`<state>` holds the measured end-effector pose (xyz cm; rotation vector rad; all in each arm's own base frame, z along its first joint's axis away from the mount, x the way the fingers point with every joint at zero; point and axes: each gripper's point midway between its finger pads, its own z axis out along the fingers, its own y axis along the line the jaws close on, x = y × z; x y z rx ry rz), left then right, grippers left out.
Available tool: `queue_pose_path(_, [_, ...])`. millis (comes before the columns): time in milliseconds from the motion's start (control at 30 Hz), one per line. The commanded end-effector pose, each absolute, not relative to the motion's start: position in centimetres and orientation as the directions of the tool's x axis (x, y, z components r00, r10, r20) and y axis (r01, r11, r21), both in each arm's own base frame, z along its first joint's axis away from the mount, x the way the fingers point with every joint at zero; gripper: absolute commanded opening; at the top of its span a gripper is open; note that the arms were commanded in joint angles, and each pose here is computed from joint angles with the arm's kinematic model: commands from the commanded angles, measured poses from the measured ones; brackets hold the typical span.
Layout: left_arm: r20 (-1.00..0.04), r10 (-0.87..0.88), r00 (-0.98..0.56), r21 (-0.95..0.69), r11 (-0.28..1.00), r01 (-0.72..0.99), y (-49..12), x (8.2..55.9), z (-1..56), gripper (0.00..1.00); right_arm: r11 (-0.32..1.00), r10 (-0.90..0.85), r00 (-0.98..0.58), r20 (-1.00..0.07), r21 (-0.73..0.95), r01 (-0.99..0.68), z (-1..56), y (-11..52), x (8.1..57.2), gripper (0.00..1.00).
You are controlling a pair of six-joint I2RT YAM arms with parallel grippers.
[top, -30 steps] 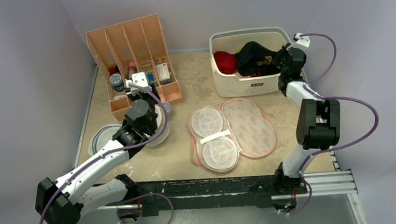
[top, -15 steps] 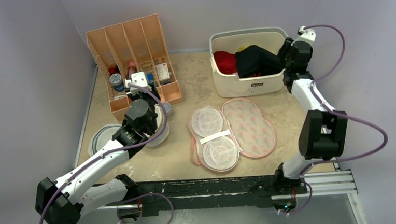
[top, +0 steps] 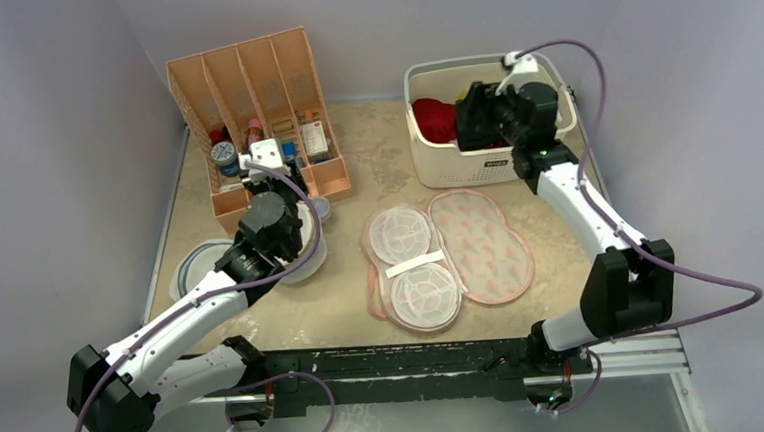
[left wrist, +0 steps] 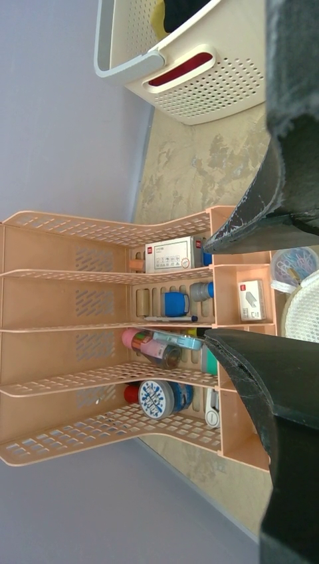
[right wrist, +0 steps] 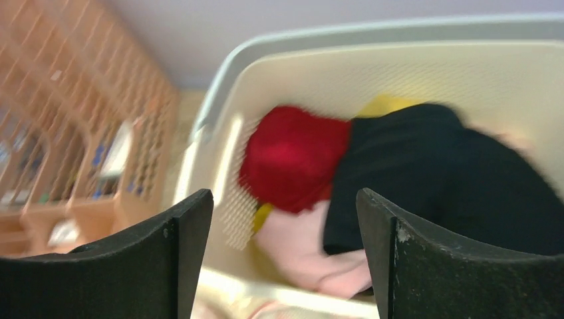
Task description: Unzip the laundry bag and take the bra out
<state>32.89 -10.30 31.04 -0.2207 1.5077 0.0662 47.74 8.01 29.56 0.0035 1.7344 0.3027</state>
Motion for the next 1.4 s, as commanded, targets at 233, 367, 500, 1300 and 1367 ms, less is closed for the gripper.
queue_pose_path(233, [-0.973,-0.178,0.148,-0.202,0.965,-0.170,-9.6,32.2,34.7,0.45,0.927,0.068,-0.313,-0.947,0.176,-0.331,23.7,11.8,34.8,0.94])
queue_pose_path(367, [-0.977,-0.162,0.138,-0.185,0.967,-0.176,-9.7,32.4,34.3,0.46,0.953,0.224,-0.325,-0.919,0.275,-0.123,20.0,8.6,32.4,0.95])
queue_pose_path(500, [-0.984,-0.137,0.116,-0.156,0.972,-0.177,-10.1,32.9,33.5,0.51,0.922,0.386,-0.290,-0.876,0.376,0.091,17.2,4.0,32.5,0.95])
queue_pose_path(1300, [-0.993,-0.087,0.085,-0.099,0.985,-0.139,-11.2,33.4,32.7,0.85,0.756,0.598,-0.184,-0.780,0.473,0.451,10.6,-8.1,32.4,1.00])
queue_pose_path(1367, [-0.992,-0.090,0.090,-0.102,0.985,-0.140,-11.1,33.3,32.8,0.86,0.756,0.603,-0.211,-0.769,0.468,0.457,10.0,-8.0,32.5,1.00])
